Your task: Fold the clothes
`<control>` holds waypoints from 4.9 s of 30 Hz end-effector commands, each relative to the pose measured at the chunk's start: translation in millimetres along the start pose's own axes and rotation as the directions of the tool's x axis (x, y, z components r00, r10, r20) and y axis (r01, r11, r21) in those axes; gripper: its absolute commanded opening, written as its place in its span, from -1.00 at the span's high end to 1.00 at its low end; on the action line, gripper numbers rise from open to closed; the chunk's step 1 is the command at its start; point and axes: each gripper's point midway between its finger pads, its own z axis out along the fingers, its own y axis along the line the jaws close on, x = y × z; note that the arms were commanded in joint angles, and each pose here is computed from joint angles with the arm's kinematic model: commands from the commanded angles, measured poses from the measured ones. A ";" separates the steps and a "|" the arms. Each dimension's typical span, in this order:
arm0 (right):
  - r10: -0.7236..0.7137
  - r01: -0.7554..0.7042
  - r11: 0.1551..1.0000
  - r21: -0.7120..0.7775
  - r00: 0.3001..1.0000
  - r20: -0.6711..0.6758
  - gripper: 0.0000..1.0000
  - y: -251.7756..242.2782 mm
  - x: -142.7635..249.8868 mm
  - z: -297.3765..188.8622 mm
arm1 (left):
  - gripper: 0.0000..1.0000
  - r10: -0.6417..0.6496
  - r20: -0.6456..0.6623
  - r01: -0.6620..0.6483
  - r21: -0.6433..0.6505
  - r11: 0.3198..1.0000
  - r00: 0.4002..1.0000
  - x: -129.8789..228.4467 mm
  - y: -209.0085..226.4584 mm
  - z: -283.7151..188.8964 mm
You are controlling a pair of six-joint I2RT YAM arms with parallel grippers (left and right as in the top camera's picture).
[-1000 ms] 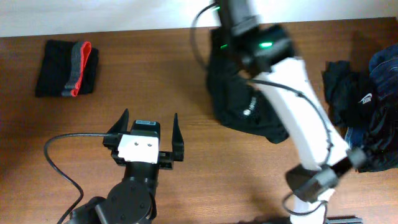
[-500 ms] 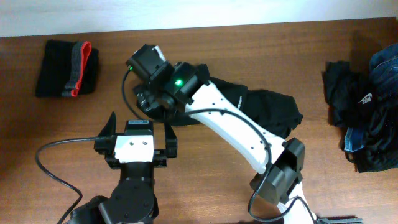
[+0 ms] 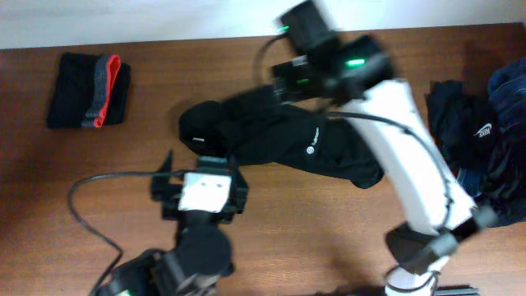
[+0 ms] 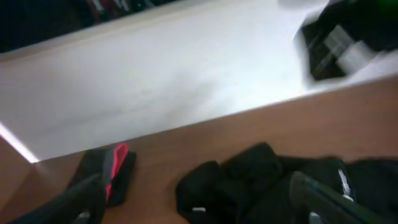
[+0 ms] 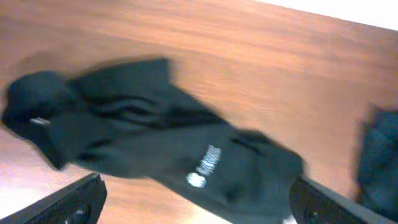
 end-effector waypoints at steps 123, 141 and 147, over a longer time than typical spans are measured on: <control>0.303 -0.308 0.949 0.065 0.840 -0.450 0.49 -116.4 205.9 212.0 | 0.99 -0.035 -0.717 0.218 0.165 0.962 0.696 228.3 -26.5 249.7; 0.266 -0.244 0.963 0.111 0.927 -0.265 0.92 -137.1 183.6 242.4 | 0.99 -0.132 -0.737 0.251 0.053 0.967 0.662 200.6 48.1 259.9; 0.192 -0.178 0.980 0.086 0.959 -0.210 0.92 -138.9 168.0 246.4 | 1.00 -0.186 -0.768 0.263 -0.023 0.964 0.613 215.5 80.7 252.7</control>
